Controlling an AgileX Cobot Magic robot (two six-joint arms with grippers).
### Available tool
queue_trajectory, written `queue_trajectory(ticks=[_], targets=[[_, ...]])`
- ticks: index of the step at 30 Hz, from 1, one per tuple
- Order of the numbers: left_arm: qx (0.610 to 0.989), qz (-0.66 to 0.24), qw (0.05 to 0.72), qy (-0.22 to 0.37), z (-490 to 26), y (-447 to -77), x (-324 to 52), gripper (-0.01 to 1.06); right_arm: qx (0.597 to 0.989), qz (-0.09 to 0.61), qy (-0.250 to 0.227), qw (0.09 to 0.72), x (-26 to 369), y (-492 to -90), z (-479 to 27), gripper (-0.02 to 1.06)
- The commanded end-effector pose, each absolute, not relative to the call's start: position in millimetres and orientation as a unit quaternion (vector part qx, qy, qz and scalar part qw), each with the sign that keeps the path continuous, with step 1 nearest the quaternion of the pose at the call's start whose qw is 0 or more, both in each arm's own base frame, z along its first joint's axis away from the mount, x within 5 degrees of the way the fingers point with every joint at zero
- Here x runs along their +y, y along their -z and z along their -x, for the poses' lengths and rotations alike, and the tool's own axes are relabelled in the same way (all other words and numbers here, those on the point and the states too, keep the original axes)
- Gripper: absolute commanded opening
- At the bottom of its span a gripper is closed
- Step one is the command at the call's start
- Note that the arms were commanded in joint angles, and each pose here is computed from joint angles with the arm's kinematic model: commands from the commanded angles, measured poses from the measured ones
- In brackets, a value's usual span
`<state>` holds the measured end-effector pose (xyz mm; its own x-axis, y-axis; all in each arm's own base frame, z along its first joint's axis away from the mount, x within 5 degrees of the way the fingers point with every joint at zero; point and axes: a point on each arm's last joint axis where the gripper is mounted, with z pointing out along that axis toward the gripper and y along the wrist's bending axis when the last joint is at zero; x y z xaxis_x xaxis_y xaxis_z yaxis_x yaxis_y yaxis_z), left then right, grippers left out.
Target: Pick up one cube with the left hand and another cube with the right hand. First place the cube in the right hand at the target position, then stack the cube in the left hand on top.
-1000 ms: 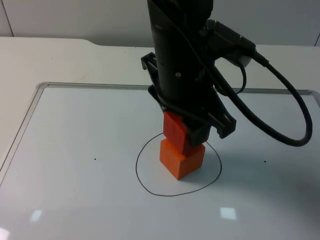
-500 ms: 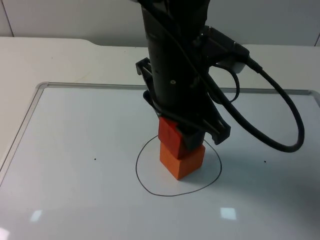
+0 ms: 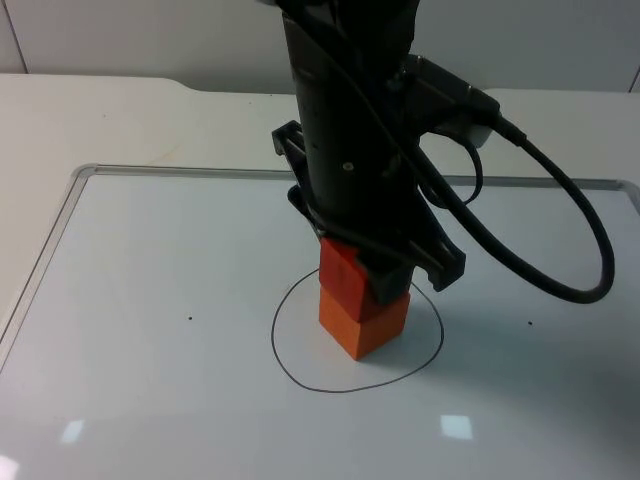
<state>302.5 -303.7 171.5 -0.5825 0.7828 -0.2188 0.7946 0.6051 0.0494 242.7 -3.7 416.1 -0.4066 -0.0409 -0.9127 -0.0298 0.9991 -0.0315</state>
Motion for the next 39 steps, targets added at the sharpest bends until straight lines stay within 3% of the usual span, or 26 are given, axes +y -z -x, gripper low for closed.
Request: queue_trajectory(ticks=[1, 9, 11, 14, 15, 17, 18, 19, 21, 31, 39], targets=[[0.890, -0.441, 0.114, 0.036, -299.2, -174.9, -305.9, 0.03, 0.836, 0.023, 0.006, 0.548, -2.8, -415.5, -243.4, 1.06], [0.889, -0.440, 0.121, 0.039, -300.2, -175.3, -307.0, 0.03, 0.836, 0.023, 0.006, 0.548, -2.8, -415.5, -243.4, 1.06], [0.887, -0.444, 0.123, 0.036, -300.6, -175.3, -306.8, 0.10, 0.836, 0.023, 0.006, 0.548, -2.8, -415.5, -243.4, 1.06], [0.884, -0.450, 0.123, 0.035, -300.6, -175.3, -306.8, 0.30, 0.836, 0.023, 0.006, 0.548, -2.8, -415.5, -243.4, 1.06], [0.884, -0.450, 0.123, 0.035, -300.6, -175.3, -306.8, 0.30, 0.836, 0.023, 0.006, 0.548, -2.8, -415.5, -243.4, 1.06], [0.884, -0.450, 0.123, 0.036, -300.3, -175.9, -306.7, 0.52, 0.836, 0.023, 0.006, 0.548, -2.8, -415.5, -243.4, 1.06], [0.884, -0.451, 0.119, 0.035, -299.9, -175.7, -306.2, 0.73, 0.836, 0.023, 0.006, 0.548, -2.8, -415.5, -243.4, 1.06], [0.884, -0.451, 0.119, 0.035, -299.9, -175.7, -306.2, 0.73, 0.836, 0.023, 0.006, 0.548, -2.8, -415.5, -243.4, 1.06], [0.883, -0.453, 0.120, 0.035, -299.4, -177.8, -305.8, 1.05, 0.836, 0.023, 0.006, 0.548, -2.8, -415.5, -243.4, 1.06], [0.879, -0.449, 0.154, 0.046, -295.1, -212.4, -301.3, 1.05, 0.835, 0.023, 0.006, 0.550, -2.8, -415.8, -243.5, 1.06], [0.855, -0.446, 0.257, 0.060, -280.5, -293.1, -281.9, 1.05, 0.835, 0.023, 0.006, 0.550, -2.8, -415.8, -243.5, 1.06]])
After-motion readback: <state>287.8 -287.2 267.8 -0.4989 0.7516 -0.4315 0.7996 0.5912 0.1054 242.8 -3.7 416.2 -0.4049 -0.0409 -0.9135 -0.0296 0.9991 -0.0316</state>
